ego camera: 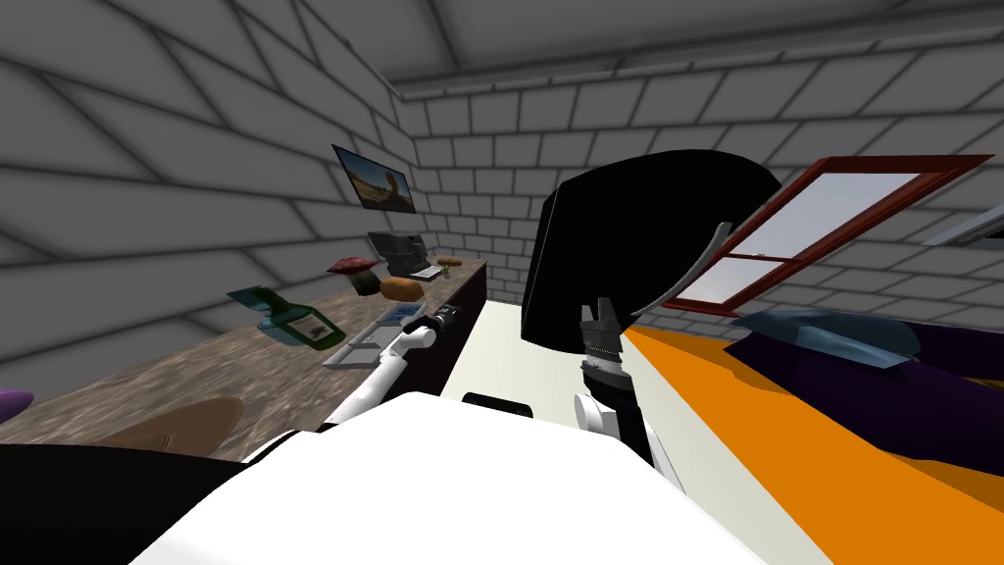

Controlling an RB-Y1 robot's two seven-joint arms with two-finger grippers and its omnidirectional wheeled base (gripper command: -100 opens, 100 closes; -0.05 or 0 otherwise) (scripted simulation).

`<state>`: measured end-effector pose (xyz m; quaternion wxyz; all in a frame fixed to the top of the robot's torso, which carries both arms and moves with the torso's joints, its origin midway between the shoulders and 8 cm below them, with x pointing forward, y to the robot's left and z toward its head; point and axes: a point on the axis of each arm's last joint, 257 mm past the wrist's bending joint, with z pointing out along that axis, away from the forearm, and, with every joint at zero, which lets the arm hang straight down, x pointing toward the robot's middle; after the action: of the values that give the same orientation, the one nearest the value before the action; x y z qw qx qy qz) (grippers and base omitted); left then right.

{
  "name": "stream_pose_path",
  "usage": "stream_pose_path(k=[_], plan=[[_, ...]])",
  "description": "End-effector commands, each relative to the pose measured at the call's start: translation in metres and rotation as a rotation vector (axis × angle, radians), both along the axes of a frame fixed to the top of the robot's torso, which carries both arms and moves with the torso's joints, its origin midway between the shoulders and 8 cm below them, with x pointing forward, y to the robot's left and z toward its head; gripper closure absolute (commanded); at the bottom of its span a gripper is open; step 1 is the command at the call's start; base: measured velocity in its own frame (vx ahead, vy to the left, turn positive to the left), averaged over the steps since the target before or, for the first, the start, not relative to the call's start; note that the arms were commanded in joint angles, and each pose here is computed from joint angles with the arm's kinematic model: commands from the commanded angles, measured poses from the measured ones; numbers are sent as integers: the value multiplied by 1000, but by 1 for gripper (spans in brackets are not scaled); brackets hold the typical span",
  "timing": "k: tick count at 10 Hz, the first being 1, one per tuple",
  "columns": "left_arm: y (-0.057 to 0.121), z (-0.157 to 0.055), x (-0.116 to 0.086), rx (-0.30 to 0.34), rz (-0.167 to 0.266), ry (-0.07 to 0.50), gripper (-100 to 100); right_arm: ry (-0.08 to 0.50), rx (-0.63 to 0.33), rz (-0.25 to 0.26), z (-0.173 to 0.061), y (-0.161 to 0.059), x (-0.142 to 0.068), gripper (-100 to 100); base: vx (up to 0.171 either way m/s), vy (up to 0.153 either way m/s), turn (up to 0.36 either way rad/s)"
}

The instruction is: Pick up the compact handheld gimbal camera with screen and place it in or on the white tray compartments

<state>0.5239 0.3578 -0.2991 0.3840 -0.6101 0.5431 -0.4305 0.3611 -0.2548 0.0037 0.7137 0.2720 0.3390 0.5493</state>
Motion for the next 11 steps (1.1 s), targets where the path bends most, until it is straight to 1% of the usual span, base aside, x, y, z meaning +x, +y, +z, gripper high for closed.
stream_pose_path(k=[1, 2, 3, 4, 5, 6, 7, 8, 9, 10, 11], plan=[[-2, -4, 0, -2, -10, 26, 100, 0, 0, 0, 0, 0, 0, 0, -24, 6, -5], [-10, 4, 11, -14, -36, 33, 100, 0, 0, 0, 0, 0, 0, 0, -41, 11, 24], [-11, -2, 9, -15, -42, 60, 100, 0, 0, 0, 0, 0, 0, 0, -47, 6, 9], [-18, 9, 20, -24, -66, 60, 100, 0, 0, 0, 0, 0, 0, 0, -66, 6, 35], [-20, 3, 17, -26, -73, 87, 100, 0, 0, 0, 0, 0, 0, 0, -61, 8, 7], [-21, 0, 15, -26, -76, 100, 100, 0, 0, 0, 0, 0, 0, 0, -30, 8, -4], [-27, 9, 25, -33, -102, 109, 100, 0, 0, 0, 0, 0, 0, 0, -51, 20, 40], [-29, 3, 22, -34, -109, 136, 100, 0, 0, 0, 0, 0, 0, 0, -49, 18, 10], [-35, 14, 33, -37, -131, 139, 100, 0, 0, 0, 0, 0, 0, 0, -64, 20, 41], [-36, 7, 29, -38, -139, 169, 100, 0, 0, 0, 0, 0, 0, 0, -58, 20, 14], [-37, 5, 27, -38, -141, 179, 100, 0, 0, 0, 0, 0, 0, 0, -28, 9, -3]])
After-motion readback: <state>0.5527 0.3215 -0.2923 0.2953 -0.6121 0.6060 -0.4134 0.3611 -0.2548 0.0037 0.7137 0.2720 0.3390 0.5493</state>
